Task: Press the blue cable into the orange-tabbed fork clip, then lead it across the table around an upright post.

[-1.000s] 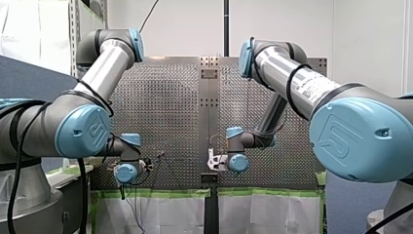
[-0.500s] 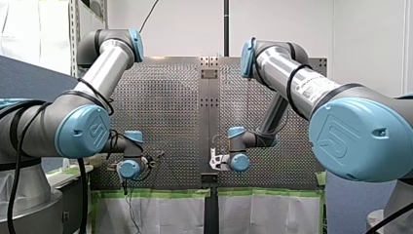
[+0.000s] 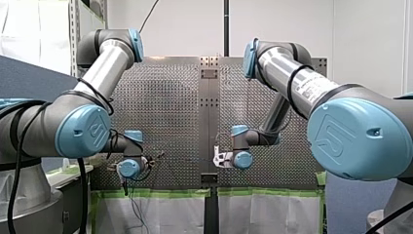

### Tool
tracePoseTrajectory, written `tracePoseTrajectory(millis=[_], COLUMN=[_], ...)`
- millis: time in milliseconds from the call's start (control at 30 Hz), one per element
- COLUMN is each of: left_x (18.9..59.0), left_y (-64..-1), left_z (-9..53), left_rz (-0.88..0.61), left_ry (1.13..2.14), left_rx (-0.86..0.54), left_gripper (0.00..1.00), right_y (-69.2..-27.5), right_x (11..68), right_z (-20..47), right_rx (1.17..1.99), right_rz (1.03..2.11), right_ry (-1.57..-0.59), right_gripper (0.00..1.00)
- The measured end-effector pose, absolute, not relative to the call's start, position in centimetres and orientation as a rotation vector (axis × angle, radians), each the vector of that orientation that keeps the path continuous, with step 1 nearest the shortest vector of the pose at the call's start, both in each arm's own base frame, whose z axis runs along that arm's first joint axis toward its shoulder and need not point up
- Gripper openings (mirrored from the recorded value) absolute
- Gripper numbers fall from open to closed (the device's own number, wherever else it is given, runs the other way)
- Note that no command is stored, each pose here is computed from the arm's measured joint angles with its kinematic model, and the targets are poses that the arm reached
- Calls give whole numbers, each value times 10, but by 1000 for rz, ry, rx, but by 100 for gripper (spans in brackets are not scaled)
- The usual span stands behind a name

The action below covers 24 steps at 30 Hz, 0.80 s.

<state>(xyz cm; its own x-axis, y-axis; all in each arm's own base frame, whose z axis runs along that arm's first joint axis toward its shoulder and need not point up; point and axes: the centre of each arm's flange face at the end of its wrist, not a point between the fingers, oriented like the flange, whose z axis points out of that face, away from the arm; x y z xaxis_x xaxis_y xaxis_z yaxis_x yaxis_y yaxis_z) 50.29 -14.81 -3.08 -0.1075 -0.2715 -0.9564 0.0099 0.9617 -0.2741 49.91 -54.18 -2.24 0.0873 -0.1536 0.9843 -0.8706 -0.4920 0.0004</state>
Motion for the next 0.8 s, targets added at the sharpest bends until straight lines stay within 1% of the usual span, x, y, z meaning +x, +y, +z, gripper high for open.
tracePoseTrajectory(millis=[267, 500, 800], left_x=[506, 514, 515], left_y=[-147, -146, -141], left_z=[-25, -7, -5], left_rz=[-276, -328, -320], left_ry=[1656, 1615, 1612], left_rx=[-205, -221, -246], left_gripper=[0, 0, 0], right_y=[-549, -557, -573], right_x=[503, 506, 494], right_z=[-15, -6, -1], right_rx=[1730, 1725, 1708], right_rz=[1465, 1469, 1454], right_ry=[-1007, -1010, -1029], right_gripper=[2, 2, 2])
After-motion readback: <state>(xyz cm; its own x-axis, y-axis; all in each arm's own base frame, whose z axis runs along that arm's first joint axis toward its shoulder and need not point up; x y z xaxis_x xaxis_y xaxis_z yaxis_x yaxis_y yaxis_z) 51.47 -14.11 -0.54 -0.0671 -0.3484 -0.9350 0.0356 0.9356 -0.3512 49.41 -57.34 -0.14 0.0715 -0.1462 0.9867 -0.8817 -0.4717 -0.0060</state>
